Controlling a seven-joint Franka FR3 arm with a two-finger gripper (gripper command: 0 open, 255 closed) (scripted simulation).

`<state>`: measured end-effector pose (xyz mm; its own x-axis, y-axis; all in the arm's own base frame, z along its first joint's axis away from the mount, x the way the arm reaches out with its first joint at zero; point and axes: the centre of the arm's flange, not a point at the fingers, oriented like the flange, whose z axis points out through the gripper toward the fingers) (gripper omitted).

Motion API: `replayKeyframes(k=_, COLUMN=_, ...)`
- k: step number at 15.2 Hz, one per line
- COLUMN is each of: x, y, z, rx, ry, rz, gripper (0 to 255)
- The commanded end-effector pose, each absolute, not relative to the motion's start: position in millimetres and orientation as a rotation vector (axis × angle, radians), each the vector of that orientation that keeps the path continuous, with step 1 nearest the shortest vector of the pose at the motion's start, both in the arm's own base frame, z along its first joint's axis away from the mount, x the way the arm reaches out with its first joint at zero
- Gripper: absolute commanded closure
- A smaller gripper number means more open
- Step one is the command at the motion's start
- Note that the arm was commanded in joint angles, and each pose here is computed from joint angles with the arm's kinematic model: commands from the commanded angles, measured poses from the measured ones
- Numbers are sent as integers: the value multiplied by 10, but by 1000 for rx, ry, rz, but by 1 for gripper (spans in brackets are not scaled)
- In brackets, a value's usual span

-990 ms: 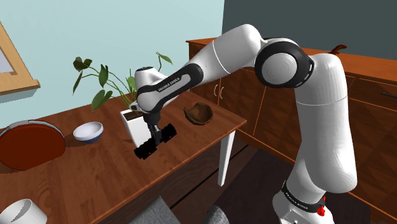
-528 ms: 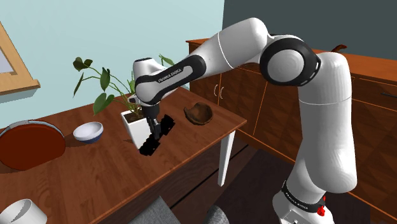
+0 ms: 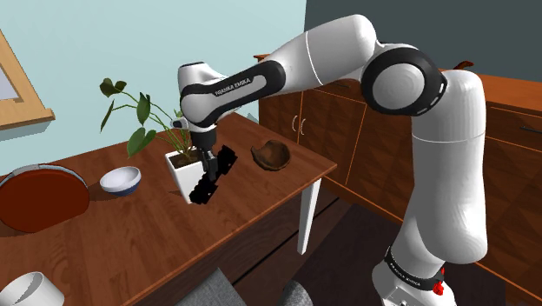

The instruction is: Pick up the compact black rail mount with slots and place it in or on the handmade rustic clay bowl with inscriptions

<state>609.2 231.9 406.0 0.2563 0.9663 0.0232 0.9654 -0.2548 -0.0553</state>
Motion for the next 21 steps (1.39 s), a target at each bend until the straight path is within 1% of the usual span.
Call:
replayKeyframes(k=1, x=6091, y=2312, z=4159, rx=-2444, ry=-1882, rz=19, gripper=255)
replayKeyframes(k=21, x=6582, y=-280, z=4266, rx=-2444, ry=-1882, rz=19, gripper=255)
